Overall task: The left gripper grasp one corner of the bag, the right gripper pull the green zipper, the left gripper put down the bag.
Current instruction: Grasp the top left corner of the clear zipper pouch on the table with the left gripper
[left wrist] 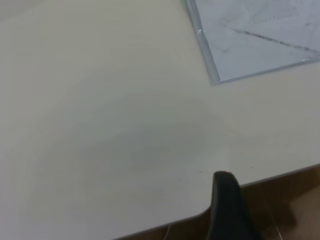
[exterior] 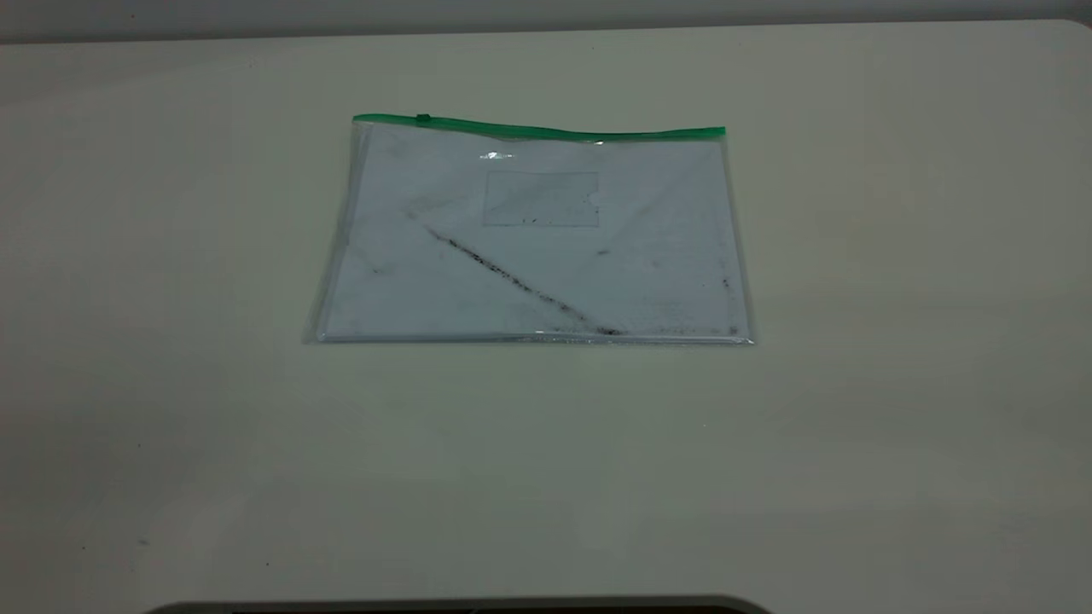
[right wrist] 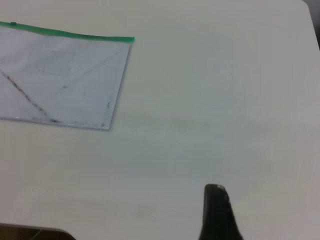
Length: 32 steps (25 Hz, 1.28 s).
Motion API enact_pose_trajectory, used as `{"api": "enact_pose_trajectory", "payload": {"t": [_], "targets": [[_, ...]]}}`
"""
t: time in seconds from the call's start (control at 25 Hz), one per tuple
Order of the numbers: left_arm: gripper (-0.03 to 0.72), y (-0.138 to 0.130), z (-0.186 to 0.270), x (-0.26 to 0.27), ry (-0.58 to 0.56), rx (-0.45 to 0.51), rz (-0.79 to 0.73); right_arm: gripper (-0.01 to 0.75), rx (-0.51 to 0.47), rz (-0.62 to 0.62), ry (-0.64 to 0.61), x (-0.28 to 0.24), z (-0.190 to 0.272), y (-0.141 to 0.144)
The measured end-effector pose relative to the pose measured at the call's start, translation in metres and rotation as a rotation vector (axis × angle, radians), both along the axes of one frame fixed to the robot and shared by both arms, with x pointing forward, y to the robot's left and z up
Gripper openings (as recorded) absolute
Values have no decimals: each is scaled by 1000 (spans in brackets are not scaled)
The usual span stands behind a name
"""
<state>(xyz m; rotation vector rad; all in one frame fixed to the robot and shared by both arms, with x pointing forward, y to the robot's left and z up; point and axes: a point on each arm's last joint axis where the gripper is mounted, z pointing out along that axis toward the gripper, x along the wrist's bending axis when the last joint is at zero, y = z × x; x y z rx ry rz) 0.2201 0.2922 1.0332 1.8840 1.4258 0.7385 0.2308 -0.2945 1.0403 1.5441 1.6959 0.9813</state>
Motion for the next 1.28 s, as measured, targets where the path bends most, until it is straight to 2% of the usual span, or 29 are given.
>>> {"api": "enact_pose_trajectory", "payload": {"t": [0.16,0.36,0.64,1.0,1.28], "targets": [[497,3,4,5,-14,11,38,528,6,20,13,2,0,2],[497,2,29,48,-3,-26,96,524,27,137,138,37,9,14],[497,-6,35,143,212,-16,77,524,19,233,162,123,6,27],[497,-12,-3,247,350,-11,101,524,91,317,197,226,-14,43],[497,-15,-55,317,459,9,111,524,218,399,190,295,-37,58]]}}
